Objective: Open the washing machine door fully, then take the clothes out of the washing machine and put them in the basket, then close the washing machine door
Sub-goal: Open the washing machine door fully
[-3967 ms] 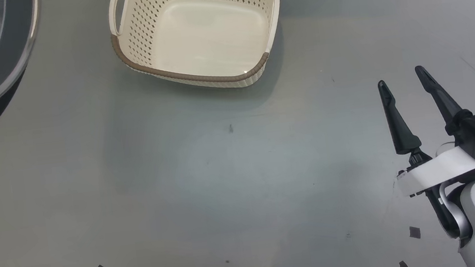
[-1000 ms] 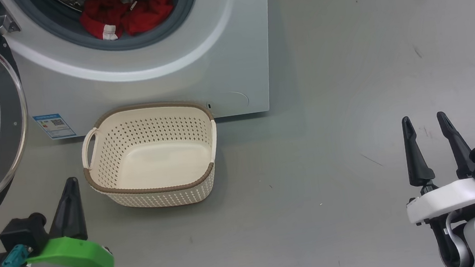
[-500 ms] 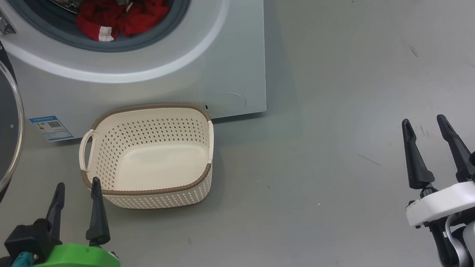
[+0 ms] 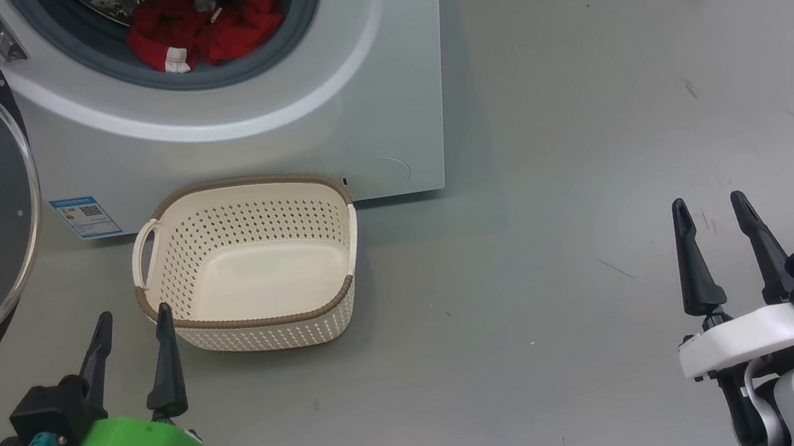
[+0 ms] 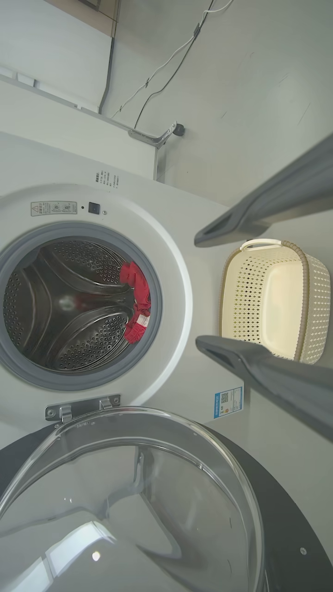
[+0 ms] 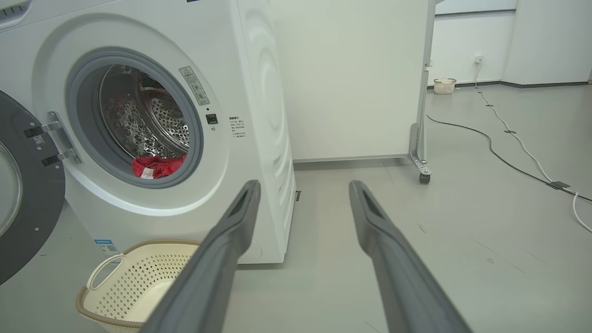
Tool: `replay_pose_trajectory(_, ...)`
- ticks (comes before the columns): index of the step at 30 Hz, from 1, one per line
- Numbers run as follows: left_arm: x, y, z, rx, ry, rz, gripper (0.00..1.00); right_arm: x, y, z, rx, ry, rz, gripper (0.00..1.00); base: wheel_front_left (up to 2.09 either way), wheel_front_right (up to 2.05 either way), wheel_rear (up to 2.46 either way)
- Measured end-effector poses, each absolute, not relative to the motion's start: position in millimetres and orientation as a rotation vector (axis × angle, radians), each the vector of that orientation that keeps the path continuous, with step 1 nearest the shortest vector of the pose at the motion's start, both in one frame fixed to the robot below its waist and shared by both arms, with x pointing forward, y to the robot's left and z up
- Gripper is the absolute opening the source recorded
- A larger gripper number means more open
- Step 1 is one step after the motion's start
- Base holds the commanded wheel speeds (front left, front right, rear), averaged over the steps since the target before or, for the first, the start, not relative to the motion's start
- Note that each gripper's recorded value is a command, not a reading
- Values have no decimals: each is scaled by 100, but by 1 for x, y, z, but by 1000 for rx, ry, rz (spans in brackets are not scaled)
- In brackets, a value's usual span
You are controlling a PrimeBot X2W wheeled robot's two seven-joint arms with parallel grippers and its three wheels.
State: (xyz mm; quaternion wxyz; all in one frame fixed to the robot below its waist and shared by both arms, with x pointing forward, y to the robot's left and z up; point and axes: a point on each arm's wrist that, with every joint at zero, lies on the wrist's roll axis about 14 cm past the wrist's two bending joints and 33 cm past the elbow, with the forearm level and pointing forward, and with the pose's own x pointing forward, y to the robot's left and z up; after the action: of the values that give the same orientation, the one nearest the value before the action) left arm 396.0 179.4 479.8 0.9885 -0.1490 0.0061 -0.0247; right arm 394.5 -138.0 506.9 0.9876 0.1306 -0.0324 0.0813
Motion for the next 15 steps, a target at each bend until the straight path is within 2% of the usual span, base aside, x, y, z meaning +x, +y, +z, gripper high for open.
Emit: replay_pose_trajectory(15,393,179,482,-298,2,-55,100,391,-137,502,227,-51,175,100,0,0,0)
